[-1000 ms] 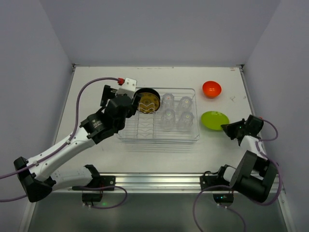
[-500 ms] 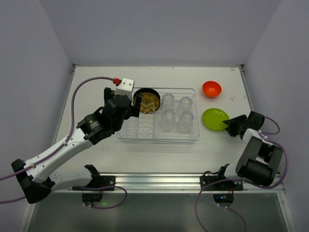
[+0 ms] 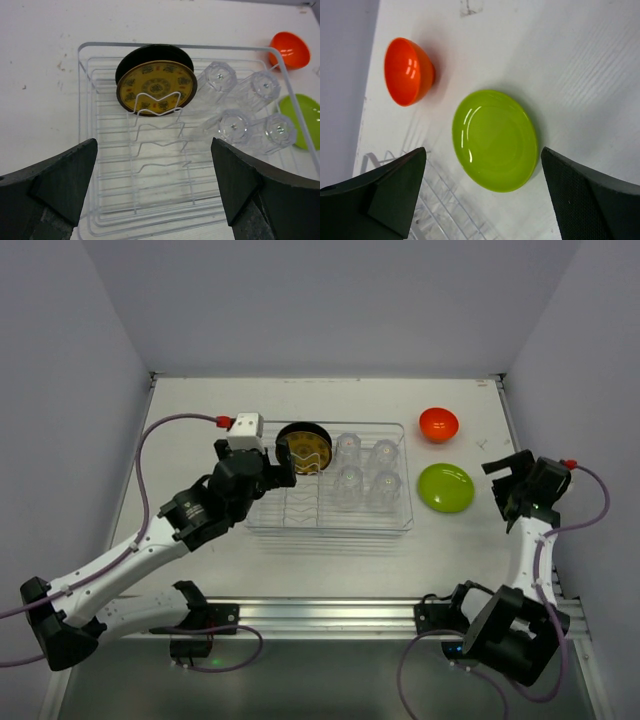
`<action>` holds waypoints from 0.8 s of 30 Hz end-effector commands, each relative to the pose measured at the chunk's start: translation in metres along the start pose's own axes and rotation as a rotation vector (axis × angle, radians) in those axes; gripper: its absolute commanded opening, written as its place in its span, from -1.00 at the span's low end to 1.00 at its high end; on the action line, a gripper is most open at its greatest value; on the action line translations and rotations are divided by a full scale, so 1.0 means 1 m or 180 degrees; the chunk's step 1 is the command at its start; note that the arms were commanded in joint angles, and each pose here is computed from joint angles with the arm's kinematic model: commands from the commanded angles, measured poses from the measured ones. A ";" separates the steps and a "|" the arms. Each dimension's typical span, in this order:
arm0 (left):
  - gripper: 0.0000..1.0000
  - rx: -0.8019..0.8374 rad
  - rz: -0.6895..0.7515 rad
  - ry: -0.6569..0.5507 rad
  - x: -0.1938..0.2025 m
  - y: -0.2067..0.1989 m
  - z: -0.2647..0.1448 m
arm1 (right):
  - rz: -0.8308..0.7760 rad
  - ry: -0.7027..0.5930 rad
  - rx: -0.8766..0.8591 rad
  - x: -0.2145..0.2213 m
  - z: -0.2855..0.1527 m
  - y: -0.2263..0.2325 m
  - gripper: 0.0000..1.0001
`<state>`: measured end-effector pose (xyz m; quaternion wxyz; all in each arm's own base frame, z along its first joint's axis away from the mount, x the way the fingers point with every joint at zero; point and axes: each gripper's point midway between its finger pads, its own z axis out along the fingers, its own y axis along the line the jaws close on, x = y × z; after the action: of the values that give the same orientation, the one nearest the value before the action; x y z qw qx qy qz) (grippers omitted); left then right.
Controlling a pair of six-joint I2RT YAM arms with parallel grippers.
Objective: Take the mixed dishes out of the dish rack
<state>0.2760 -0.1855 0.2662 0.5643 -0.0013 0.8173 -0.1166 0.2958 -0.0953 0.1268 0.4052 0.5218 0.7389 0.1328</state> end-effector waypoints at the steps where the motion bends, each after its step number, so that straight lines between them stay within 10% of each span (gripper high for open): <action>1: 1.00 0.0137 -0.0965 -0.0321 -0.025 -0.013 -0.003 | -0.0085 -0.0111 -0.0086 -0.011 -0.024 0.014 0.98; 16: 0.90 -0.0902 -0.3700 -0.0340 -0.014 0.005 0.062 | -0.0077 0.0726 -0.1827 0.059 -0.091 0.079 0.89; 24: 0.89 -0.1077 -0.3932 0.0073 0.002 -0.002 0.137 | -0.0151 0.0687 -0.1872 0.067 -0.103 0.073 0.86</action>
<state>0.3723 -0.2036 0.2039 0.3966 -0.5234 0.7124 -0.2475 0.2649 0.0071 0.2034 0.4677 0.3624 0.7208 0.3610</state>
